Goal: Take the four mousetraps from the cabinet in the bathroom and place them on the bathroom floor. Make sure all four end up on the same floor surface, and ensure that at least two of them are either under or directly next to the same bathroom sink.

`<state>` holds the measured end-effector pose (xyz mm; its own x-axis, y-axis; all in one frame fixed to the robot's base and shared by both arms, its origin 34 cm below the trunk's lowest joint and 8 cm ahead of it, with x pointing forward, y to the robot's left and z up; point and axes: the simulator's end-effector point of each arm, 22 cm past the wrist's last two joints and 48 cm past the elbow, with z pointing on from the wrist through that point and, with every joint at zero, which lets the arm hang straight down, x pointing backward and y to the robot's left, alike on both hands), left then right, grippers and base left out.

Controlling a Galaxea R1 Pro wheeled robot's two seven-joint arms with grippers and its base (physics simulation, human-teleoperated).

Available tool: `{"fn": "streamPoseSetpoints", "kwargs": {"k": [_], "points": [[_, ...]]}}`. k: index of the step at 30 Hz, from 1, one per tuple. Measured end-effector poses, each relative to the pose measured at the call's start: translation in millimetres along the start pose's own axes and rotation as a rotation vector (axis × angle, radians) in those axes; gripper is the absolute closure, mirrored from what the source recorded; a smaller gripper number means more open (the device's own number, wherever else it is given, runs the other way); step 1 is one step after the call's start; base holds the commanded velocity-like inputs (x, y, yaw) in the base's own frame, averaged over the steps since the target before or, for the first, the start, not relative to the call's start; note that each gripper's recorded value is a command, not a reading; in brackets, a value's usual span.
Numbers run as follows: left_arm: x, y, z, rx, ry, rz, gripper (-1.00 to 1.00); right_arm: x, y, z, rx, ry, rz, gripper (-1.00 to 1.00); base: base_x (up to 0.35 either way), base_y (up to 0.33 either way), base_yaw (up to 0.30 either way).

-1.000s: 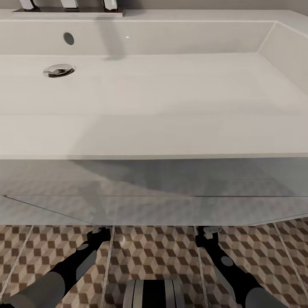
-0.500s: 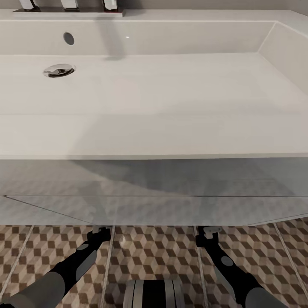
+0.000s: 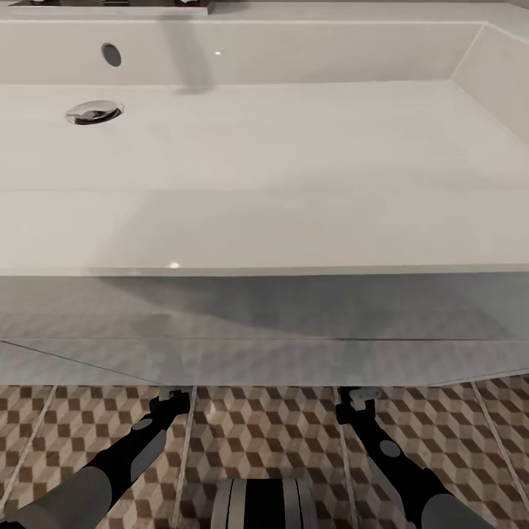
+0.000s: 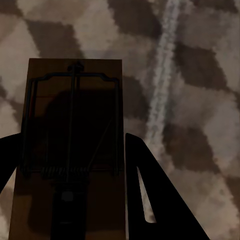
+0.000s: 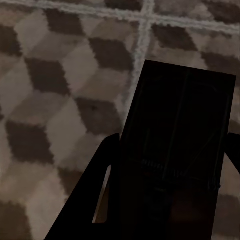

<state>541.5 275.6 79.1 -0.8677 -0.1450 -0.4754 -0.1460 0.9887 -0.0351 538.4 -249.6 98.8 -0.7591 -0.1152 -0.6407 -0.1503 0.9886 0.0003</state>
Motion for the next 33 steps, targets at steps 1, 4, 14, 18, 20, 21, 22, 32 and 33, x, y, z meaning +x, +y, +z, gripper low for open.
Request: {"fn": "streamPoseSetpoints", "kwargs": {"k": [1, 4, 14, 18, 20, 21, 22, 32, 33], "points": [[0.0, 0.0, 0.0, 0.000, 0.000, 0.000, 1.00, 0.0, -0.2, 0.0, 0.000, 0.000, 0.000, 1.00, 0.000, 0.000, 0.000], [0.0, 0.1, 0.0, 0.000, 0.000, 0.000, 1.00, 0.3, -0.5, -0.1, 0.001, 0.001, 0.000, 1.00, 0.000, 0.000, 0.000], [0.0, 0.1, 0.0, -0.001, 0.000, 0.000, 1.00, 0.7, -0.2, -0.1, 0.000, 0.001, -0.001, 1.00, 0.000, 0.000, 0.000], [0.0, 0.1, 0.0, -0.001, 0.000, 0.000, 1.00, 0.7, -0.1, -0.1, 0.000, 0.002, -0.001, 1.00, 0.000, 0.000, 0.000], [0.0, 0.1, 0.0, -0.001, 0.000, 0.000, 1.00, 0.7, 0.0, -0.1, 0.000, 0.002, -0.001, 1.00, 0.000, 0.000, 0.000], [0.0, 0.1, 0.0, -0.001, 0.000, 0.000, 1.00, 0.7, -0.2, -0.2, 0.000, 0.002, -0.001, 1.00, 0.000, 0.000, 0.000], [0.0, 0.1, 0.0, -0.001, 0.000, 0.000, 1.00, 0.8, -0.2, -0.2, 0.000, 0.002, -0.001, 1.00, 0.000, 0.000, 0.000], [7.2, 1.1, 2.8, -0.002, 0.012, 0.000, 1.00, 8.1, 0.7, 1.3, -0.002, 0.014, 0.000, 1.00, 0.000, 0.000, 0.000], [7.2, 1.1, 2.8, -0.002, 0.012, 0.000, 1.00, 8.1, 0.8, 1.3, -0.002, 0.014, 0.001, 1.00, 0.000, 0.000, 0.000]]}}
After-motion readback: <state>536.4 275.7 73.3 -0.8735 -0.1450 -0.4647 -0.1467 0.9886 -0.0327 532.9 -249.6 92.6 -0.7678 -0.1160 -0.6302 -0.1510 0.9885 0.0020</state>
